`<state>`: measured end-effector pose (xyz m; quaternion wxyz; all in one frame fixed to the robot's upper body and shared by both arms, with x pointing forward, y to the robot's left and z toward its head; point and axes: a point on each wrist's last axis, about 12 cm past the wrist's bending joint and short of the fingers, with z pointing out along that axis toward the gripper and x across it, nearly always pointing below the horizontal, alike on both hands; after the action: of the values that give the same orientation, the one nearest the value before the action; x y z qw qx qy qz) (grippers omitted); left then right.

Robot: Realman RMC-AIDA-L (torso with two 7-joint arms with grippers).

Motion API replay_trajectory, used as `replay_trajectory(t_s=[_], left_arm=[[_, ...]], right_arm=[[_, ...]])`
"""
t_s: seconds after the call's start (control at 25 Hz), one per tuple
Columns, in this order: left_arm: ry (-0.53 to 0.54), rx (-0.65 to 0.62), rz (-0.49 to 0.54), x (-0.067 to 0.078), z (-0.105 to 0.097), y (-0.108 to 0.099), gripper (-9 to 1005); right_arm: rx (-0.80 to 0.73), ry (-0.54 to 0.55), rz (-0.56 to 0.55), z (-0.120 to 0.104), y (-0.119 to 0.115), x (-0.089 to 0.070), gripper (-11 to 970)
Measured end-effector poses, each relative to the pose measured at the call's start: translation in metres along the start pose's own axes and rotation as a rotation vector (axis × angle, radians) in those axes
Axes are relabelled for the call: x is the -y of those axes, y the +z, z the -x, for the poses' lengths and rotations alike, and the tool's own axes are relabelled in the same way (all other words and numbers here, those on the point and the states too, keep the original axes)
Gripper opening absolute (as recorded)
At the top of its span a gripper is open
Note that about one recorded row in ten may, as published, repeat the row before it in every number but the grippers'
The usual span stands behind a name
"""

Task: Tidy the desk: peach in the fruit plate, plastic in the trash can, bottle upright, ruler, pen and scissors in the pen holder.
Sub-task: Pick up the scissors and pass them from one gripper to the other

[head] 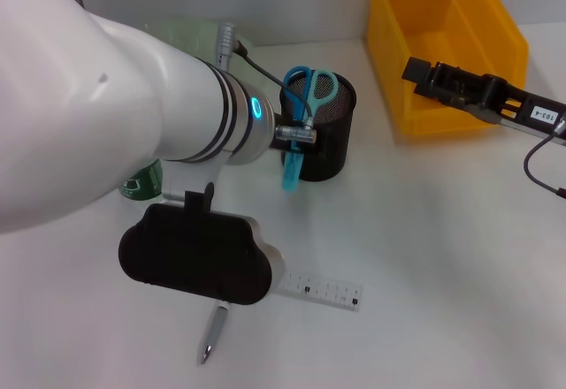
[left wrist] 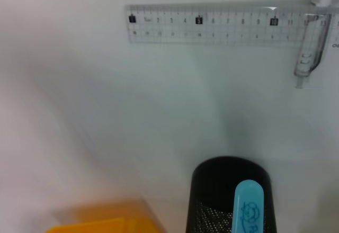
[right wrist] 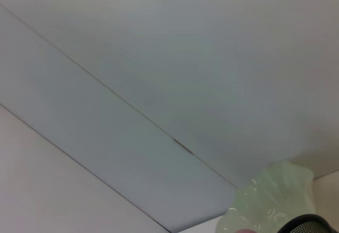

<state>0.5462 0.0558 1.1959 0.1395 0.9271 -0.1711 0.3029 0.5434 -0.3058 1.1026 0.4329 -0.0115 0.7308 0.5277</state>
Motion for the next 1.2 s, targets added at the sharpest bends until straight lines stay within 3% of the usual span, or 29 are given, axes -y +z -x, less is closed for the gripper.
replay_trajectory(t_s=[0.84, 1.2], left_arm=[[0.031, 0.005, 0.022, -0.01, 0.004, -0.001, 248], [0.036, 0.003, 0.027, -0.012, 0.004, 0.0, 251]], right_arm=[[-0.048, 0.021, 0.068, -0.01, 0.032, -0.004, 824], [-0.047, 0.029, 0.057, -0.014, 0.032, -0.002, 825]])
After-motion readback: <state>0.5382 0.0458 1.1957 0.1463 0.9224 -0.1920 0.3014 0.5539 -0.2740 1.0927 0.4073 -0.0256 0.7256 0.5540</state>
